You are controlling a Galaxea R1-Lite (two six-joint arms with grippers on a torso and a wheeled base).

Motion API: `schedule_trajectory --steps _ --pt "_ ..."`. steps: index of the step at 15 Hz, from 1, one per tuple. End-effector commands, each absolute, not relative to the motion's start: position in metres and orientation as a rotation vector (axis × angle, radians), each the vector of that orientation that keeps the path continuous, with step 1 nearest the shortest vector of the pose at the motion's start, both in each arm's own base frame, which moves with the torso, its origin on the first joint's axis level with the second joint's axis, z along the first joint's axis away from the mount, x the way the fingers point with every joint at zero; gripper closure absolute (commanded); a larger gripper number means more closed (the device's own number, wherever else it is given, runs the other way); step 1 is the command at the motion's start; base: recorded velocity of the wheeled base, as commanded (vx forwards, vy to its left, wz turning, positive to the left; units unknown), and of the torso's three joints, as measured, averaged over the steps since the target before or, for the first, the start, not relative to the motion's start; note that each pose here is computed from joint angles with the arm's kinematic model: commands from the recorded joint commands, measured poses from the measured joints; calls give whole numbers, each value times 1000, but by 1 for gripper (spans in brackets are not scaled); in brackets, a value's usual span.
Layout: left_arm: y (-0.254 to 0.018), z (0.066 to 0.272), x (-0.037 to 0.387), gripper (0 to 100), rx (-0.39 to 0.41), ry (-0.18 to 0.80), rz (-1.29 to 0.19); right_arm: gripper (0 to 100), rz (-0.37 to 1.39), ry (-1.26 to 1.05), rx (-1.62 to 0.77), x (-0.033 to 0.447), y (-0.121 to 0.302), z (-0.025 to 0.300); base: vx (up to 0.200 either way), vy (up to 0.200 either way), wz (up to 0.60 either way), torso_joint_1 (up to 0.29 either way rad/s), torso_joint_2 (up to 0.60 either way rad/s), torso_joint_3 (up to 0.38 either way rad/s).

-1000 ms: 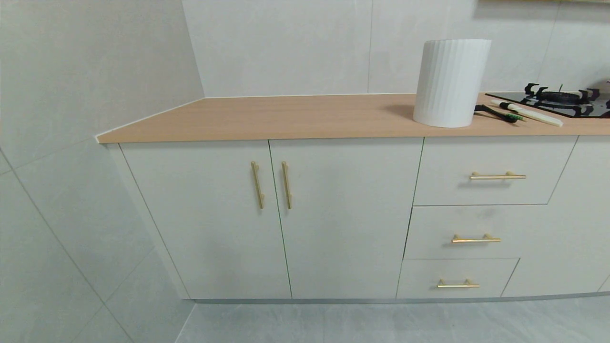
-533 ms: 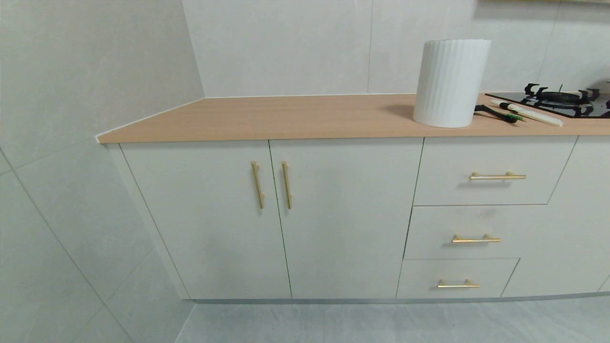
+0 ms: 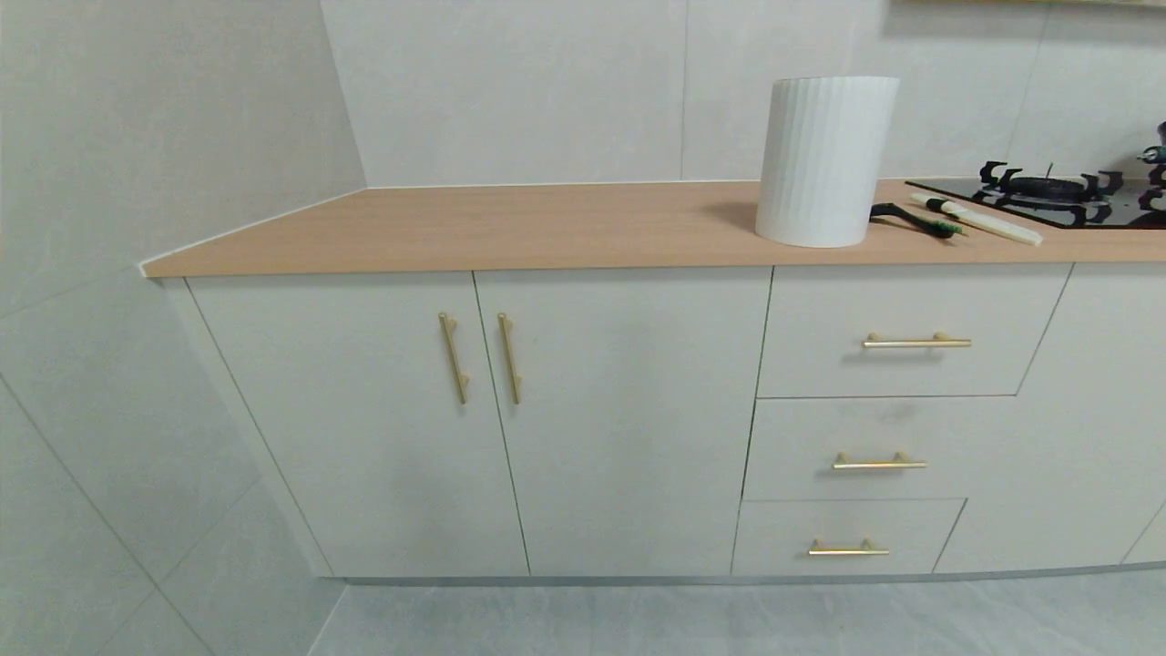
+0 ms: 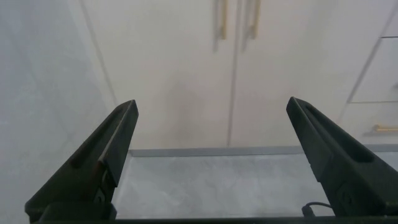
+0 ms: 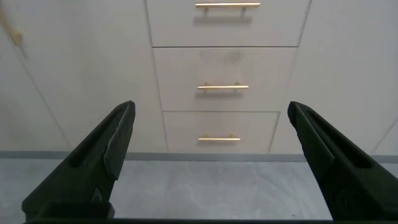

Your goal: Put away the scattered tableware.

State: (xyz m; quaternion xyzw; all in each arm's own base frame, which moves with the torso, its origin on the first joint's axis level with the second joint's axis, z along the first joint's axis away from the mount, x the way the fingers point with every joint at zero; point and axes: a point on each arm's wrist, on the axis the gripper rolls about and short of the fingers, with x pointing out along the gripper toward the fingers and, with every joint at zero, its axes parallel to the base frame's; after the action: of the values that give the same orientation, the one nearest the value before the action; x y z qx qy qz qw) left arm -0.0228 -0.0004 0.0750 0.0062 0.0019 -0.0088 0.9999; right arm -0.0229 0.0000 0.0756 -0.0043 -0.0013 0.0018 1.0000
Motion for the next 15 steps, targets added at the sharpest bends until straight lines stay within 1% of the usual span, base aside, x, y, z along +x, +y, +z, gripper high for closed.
schedule_trajectory --steps 1,6,10,15 --pt "0 75 -23 0 15 4 -17 0 5 0 -9 -23 0 76 0 -200 0 7 2 2" --pt "0 75 -23 0 14 4 -17 0 5 0 -9 -23 0 76 0 -200 0 4 3 2" --pt "0 75 -23 0 12 4 -17 0 5 0 -11 -23 0 76 0 0 0 0 0 0" --pt "0 75 -23 0 12 4 -17 0 5 0 -9 -23 0 76 200 0 0 1 3 1"
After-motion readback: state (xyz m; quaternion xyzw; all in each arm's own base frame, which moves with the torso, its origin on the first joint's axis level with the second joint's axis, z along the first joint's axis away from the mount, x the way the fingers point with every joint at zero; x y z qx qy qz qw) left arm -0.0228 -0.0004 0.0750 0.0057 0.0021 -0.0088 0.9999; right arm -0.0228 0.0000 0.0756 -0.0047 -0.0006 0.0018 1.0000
